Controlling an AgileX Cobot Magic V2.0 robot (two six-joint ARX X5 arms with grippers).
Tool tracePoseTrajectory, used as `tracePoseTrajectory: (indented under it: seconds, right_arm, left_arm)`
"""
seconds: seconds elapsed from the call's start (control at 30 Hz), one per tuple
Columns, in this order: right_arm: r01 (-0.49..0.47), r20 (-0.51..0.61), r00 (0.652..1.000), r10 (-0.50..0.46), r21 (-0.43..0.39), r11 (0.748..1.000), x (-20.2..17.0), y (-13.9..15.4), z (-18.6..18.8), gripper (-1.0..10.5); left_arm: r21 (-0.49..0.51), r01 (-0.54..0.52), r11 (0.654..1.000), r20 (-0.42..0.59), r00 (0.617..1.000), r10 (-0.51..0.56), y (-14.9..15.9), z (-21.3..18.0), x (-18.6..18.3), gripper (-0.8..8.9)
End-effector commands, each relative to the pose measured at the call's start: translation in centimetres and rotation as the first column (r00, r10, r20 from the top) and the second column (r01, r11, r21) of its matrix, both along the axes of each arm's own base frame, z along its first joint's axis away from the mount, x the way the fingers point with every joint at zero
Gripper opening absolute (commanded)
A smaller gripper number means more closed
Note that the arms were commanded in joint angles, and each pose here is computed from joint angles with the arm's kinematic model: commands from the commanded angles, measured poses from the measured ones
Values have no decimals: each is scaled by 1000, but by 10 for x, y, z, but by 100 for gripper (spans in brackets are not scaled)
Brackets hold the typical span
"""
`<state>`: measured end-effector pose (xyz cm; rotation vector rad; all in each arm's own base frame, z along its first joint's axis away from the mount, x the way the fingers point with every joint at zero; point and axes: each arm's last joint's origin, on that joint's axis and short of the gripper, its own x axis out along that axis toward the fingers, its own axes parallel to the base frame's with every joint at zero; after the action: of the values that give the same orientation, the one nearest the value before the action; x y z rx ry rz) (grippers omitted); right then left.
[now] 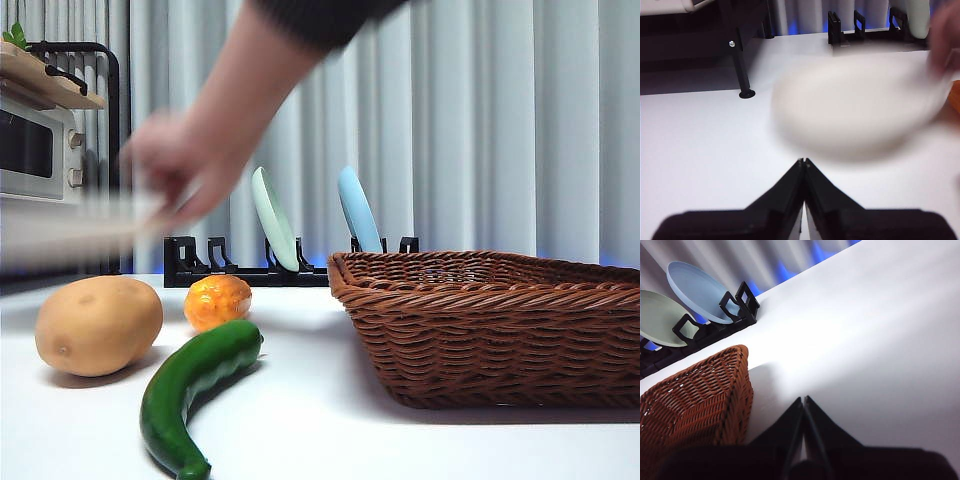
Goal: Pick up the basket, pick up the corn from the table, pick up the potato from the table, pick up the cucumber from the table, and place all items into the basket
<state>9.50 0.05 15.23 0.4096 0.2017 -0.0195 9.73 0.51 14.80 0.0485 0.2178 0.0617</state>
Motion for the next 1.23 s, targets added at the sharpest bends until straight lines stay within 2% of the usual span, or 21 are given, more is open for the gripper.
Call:
tracePoseTrajectory:
  seconds: [0.03,0.33,0.5,0.67,0.83,0.93,1.1,1.23]
  right_arm:
    - [7,-10,1000,-7,8,1000,1,0,-4,1]
    - [7,-10,1000,-7,9,1000,1,0,-4,1]
    - [-39,-2,999,39,19,999,0,1,-1,-3]
    - [-104,11,995,104,34,994,0,3,13,-10]
    - [-107,-27,994,108,34,994,6,3,37,-10]
    - [-143,-65,987,144,21,990,15,4,57,-10]
    - [-256,-120,959,258,25,966,40,7,88,-9]
    - [-383,-185,903,388,66,921,68,10,109,-7]
  left_arm:
    - [-6,-2,1000,-5,1000,2,0,-4,0,-4]
    - [-20,-1,1000,-4,1000,1,0,-4,0,-3]
    - [-189,-26,982,42,999,34,0,0,1,-5]
    - [-273,-1,962,101,994,29,-1,19,-1,-6]
    - [-328,-7,945,102,994,43,-1,50,0,-6]
    - [-334,9,943,86,996,22,-1,73,7,-6]
    - [-351,78,933,25,997,-74,-3,105,28,-6]
    - [-388,155,909,-59,980,-192,-5,125,52,-6]
